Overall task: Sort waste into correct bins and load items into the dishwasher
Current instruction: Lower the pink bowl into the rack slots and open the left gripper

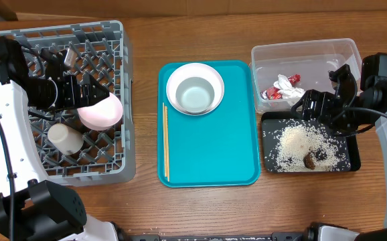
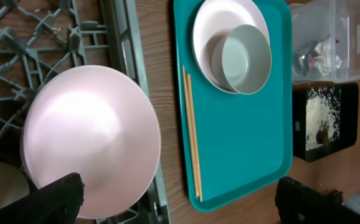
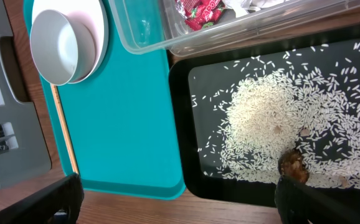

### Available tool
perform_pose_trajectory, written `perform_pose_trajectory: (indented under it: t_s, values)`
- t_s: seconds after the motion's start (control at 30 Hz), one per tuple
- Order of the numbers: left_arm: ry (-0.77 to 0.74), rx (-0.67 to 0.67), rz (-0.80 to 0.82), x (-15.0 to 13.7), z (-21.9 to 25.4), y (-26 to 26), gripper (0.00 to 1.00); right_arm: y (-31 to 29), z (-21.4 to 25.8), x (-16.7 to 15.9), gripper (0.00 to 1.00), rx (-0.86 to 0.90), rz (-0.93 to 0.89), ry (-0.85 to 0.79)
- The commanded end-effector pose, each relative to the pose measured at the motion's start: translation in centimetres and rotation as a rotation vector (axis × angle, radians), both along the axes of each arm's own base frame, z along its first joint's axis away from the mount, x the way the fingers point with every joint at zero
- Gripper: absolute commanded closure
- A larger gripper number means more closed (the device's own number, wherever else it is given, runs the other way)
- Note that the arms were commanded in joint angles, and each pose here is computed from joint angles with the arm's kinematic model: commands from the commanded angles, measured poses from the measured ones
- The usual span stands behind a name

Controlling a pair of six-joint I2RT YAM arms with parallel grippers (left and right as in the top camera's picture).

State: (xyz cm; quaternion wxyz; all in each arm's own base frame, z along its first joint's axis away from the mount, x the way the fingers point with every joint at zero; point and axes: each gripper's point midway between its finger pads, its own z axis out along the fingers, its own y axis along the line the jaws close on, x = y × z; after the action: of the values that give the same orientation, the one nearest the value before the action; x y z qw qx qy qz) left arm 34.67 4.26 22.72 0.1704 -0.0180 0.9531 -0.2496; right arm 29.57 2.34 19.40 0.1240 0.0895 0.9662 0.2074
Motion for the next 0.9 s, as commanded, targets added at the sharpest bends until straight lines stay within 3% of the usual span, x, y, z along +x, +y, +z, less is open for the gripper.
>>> perform_pose_trajectory:
  t_s: [0.0,0.27,0.33,0.5,0.87]
  values:
    - [0.017,0.018,0.017,0.2,0.0,-0.1,0.00,0.2,0.6,0.2,0.00,0.003,0.006,-0.022]
    - [0.032,0.047,-0.054,0.2,-0.3,-2.3,0.00,0.2,0.6,0.2,0.00,0.003,0.006,-0.022]
    - [0.078,0.139,-0.038,0.1,-1.2,-2.0,0.00,0.2,0.6,0.2,0.00,0.003,0.006,-0.022]
    - [0.225,0.409,0.221,-0.2,-3.2,0.9,0.00,0.2,0.6,0.2,0.00,0.003,0.006,-0.022]
    - [0.232,0.398,0.115,0.1,-6.1,-3.3,0.00,0.2,0.6,0.1,0.00,0.004,0.006,-0.019]
